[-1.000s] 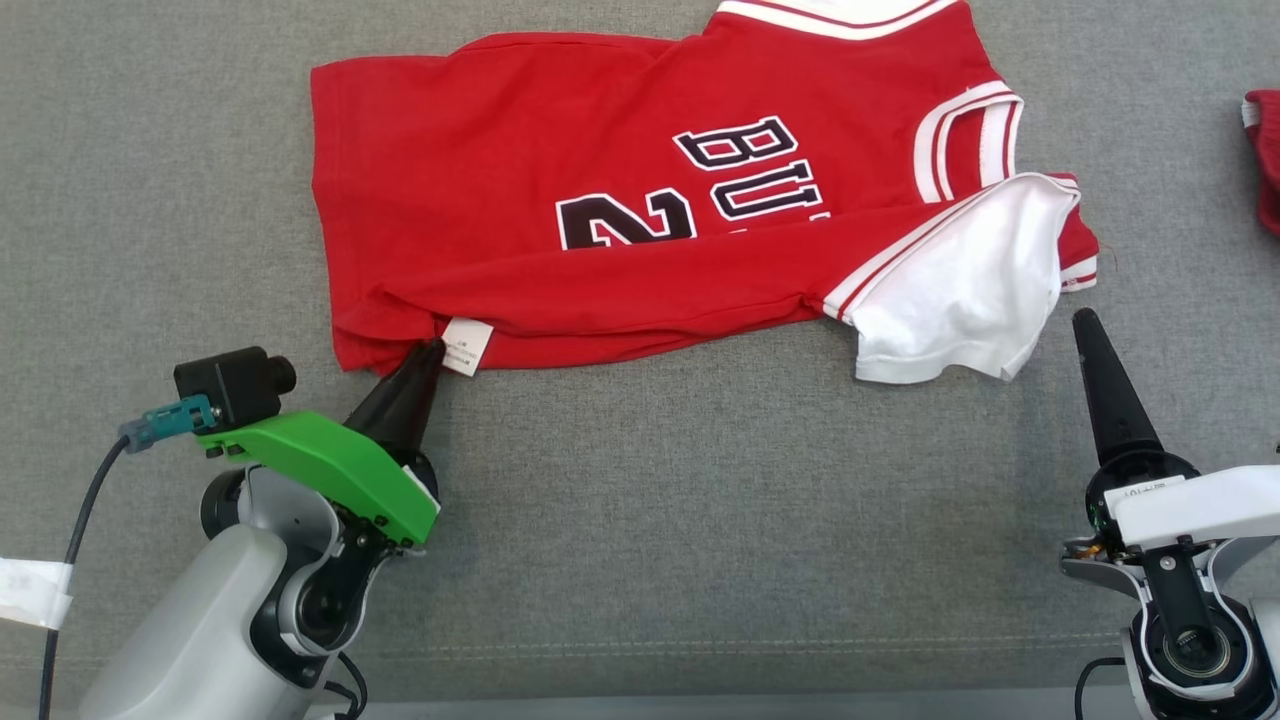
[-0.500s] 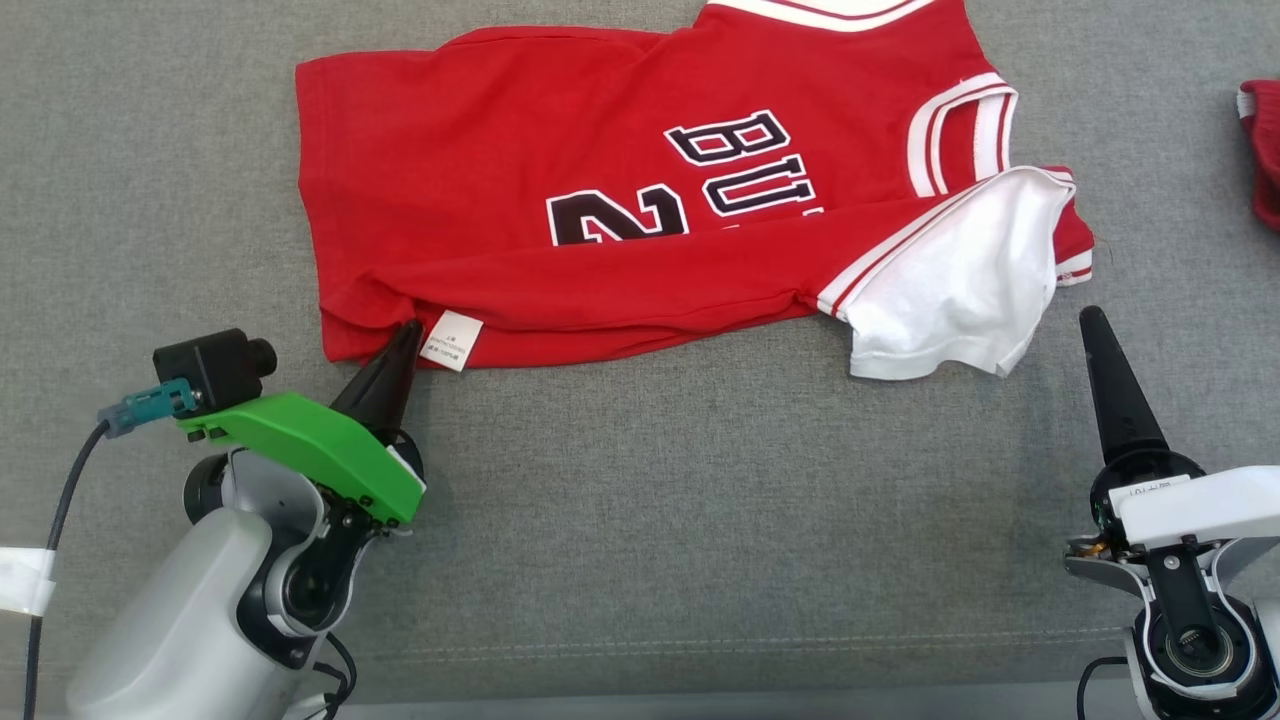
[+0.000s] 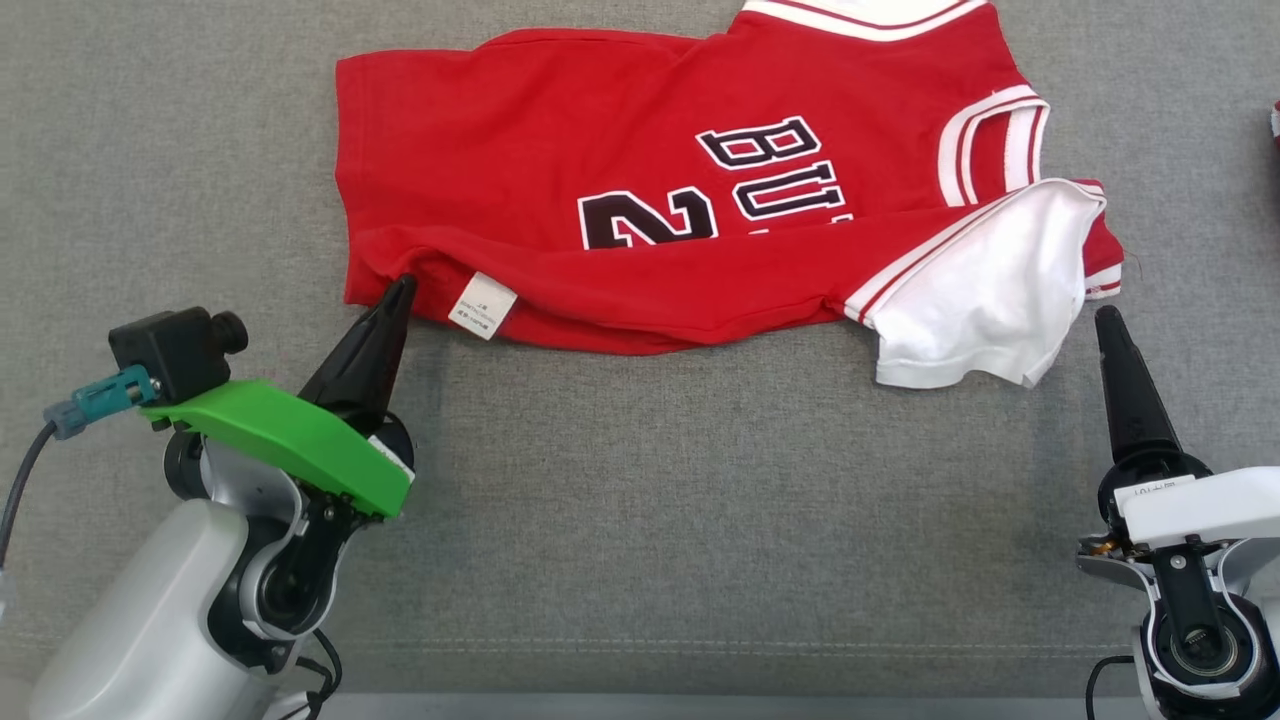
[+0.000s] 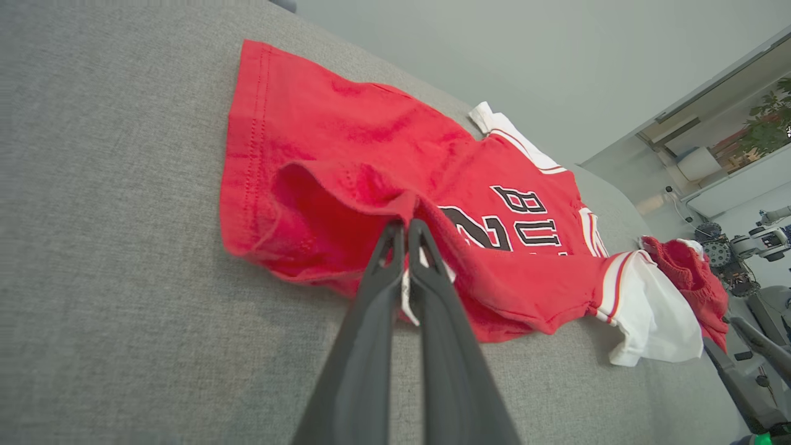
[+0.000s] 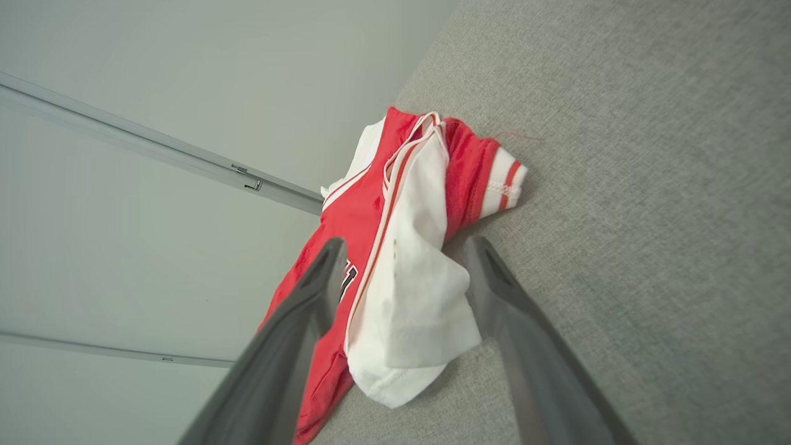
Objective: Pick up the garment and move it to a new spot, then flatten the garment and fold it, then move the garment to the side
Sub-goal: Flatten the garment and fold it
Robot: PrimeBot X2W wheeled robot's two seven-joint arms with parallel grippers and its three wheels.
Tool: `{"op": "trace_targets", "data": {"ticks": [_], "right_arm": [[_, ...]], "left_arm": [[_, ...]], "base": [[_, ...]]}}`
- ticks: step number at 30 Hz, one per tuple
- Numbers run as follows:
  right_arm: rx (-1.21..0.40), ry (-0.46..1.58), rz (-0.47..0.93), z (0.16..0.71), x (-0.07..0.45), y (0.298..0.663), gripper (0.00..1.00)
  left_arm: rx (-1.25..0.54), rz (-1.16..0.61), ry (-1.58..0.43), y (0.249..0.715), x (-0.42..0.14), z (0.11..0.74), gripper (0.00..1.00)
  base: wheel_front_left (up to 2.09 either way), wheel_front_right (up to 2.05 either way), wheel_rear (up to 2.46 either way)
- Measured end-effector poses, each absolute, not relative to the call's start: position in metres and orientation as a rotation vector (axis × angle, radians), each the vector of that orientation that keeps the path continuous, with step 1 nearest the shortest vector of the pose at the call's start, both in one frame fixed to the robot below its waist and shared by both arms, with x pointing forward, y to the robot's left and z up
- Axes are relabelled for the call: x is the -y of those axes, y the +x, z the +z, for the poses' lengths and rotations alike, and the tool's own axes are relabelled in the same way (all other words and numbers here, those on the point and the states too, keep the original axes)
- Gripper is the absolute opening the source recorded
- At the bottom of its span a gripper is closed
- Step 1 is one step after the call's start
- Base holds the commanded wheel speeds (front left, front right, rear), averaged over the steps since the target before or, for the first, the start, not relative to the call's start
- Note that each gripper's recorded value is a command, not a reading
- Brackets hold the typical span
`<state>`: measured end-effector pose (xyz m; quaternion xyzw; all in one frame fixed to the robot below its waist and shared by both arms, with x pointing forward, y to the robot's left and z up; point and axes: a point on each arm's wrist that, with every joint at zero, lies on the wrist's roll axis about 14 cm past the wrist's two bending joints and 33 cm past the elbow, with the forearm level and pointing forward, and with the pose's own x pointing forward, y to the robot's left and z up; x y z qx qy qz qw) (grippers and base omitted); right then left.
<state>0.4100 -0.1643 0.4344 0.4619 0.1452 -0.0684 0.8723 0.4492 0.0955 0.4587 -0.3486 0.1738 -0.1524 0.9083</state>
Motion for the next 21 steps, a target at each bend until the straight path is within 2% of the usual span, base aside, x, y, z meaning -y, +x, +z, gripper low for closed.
{"op": "trace_targets", "data": {"ticks": [21], "right_arm": [[-0.338, 0.892, -0.088, 0.433, 0.153, 0.412, 1.0]], "left_arm": [[-0.313, -0.299, -0.718, 0.428, -0.117, 0.477, 0.0]], "base": [[0.0, 0.0, 0.0]]}}
